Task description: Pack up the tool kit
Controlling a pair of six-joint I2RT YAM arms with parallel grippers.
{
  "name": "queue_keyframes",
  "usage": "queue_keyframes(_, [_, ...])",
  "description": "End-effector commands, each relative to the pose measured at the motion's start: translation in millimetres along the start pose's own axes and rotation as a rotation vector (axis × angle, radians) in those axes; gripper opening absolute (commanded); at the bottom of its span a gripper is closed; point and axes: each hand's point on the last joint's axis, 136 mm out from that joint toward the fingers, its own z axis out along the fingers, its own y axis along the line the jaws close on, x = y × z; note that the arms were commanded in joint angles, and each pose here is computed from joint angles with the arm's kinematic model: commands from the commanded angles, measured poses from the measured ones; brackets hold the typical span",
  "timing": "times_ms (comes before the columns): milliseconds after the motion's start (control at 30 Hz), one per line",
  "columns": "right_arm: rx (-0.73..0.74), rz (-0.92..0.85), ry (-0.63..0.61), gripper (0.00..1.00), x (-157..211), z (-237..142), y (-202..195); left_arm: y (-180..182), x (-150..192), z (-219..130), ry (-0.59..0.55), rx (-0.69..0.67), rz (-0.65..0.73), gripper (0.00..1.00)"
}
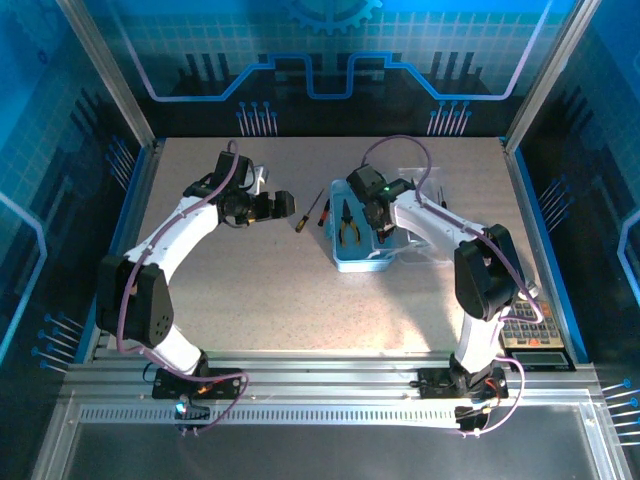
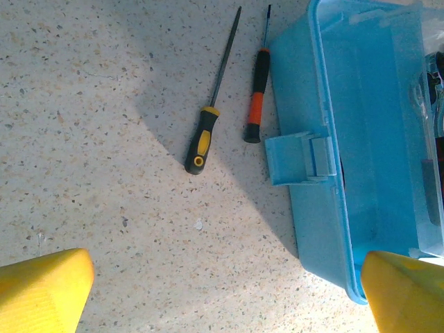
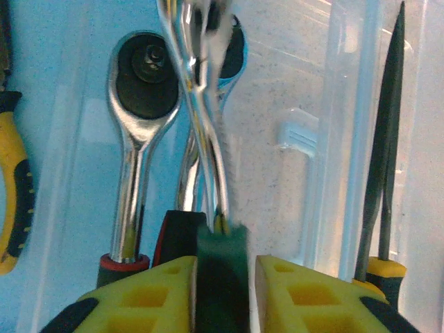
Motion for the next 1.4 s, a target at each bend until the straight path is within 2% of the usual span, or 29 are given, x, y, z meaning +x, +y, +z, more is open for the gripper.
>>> queue_keyframes(0, [0.018, 0.016, -0.005, 0.34, -5, -2, -2, -2, 0, 2, 0.006, 0.019, 0.02, 0.99])
queue_keyframes(367, [-0.039, 0.016, -0.033, 0.4, -11, -11, 4, -2, 1, 1, 0.008, 0.018, 0.021, 0.99])
queue_keyframes(567, [-0.143, 0.018, -0.089, 0.64, -21, -28, 14, -2, 0, 0, 0.006, 0.015, 0.021, 0.99])
queue_keyframes(733, [-0.215, 0.024, -0.138, 0.76, -29, -45, 16, -1, 1, 1, 0.009, 0.01, 0.021, 0.99])
queue_keyframes(933, [-0.232, 0.011, -0.16, 0.88, -32, -51, 14, 1, 2, 2, 0.01, 0.006, 0.019, 0.99])
queue_keyframes(1067, [-0.343, 0.006, -0.199, 1.0, -34, -60, 24, 3, 3, 3, 0.01, -0.005, 0.016, 0.99])
queue_keyframes(1233, [-0.471, 0.016, -0.247, 1.0, -37, -78, 33, 20, 2, 13, 0.018, -0.085, 0.012, 0.99])
queue_keyframes(1367, [-0.508, 0.025, -0.263, 1.0, -35, -85, 30, 39, 7, 31, 0.055, -0.169, 0.023, 0.99])
